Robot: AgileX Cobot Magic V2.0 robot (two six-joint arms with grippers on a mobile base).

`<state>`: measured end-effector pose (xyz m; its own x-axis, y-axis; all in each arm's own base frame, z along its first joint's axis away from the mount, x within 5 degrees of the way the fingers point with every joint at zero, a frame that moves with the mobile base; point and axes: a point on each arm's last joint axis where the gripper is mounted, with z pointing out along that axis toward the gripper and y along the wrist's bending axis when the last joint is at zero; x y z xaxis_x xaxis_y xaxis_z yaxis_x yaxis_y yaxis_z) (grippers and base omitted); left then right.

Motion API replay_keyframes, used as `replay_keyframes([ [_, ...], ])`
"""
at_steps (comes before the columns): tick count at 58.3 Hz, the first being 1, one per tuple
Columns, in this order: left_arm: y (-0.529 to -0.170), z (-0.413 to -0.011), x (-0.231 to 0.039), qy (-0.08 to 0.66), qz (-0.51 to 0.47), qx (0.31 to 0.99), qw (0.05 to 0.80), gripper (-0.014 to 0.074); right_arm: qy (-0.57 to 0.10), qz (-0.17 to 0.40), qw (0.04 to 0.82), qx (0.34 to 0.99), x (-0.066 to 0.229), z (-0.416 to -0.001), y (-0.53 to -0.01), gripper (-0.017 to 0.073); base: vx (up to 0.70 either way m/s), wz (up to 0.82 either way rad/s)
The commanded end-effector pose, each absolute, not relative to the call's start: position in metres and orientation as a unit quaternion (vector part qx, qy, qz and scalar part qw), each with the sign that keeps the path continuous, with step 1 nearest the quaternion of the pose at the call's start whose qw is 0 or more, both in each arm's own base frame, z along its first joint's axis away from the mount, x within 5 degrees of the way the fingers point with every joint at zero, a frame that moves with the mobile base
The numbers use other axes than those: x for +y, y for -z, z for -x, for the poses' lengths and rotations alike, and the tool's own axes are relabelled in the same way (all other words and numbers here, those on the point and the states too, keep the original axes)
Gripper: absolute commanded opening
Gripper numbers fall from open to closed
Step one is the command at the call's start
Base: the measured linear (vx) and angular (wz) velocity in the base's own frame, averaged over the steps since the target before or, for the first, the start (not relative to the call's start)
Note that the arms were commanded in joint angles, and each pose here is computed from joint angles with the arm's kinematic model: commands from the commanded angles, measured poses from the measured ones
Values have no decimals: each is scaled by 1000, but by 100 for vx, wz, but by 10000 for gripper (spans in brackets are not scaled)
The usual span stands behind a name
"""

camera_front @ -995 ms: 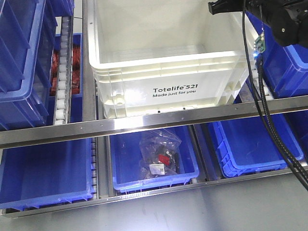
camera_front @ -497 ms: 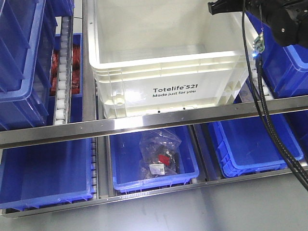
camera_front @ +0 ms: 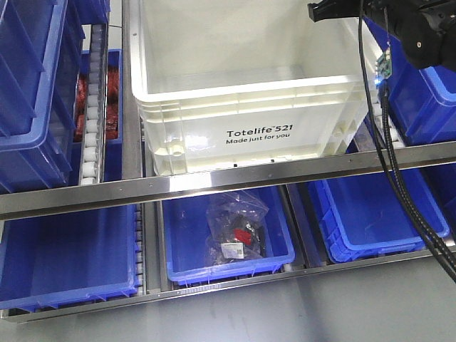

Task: Place moving items into box and shelve

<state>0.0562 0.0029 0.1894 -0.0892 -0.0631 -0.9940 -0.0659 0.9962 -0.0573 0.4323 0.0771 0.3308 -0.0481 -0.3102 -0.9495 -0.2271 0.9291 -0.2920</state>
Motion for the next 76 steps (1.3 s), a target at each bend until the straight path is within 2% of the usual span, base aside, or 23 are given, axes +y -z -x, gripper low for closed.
replay_keyframes([
  [1,-187,-57,4,2,51,715,697,-7,33,177,724,666,74,-422,-373,-8,0,0],
  [16,-187,-57,4,2,51,715,697,-7,32,176,724,666,74,-422,-373,-8,0,0],
  [23,-187,-57,4,2,51,715,697,-7,-10,141,722,677,79,-417,-377,-8,0,0],
  [32,-187,-57,4,2,51,715,697,-7,-45,89,678,728,75,-400,-388,-8,0,0],
  [41,-187,-57,4,2,51,715,697,-7,-42,79,626,775,69,-375,-400,-8,0,0],
  [46,-187,-57,4,2,51,715,697,-7,-34,80,601,795,65,-359,-408,-8,0,0],
  [56,-187,-57,4,2,51,715,697,-7,-36,82,604,792,59,-324,-395,-8,0,0],
  [76,-187,-57,4,2,51,715,697,-7,-79,55,695,712,37,-197,-356,-8,0,0],
])
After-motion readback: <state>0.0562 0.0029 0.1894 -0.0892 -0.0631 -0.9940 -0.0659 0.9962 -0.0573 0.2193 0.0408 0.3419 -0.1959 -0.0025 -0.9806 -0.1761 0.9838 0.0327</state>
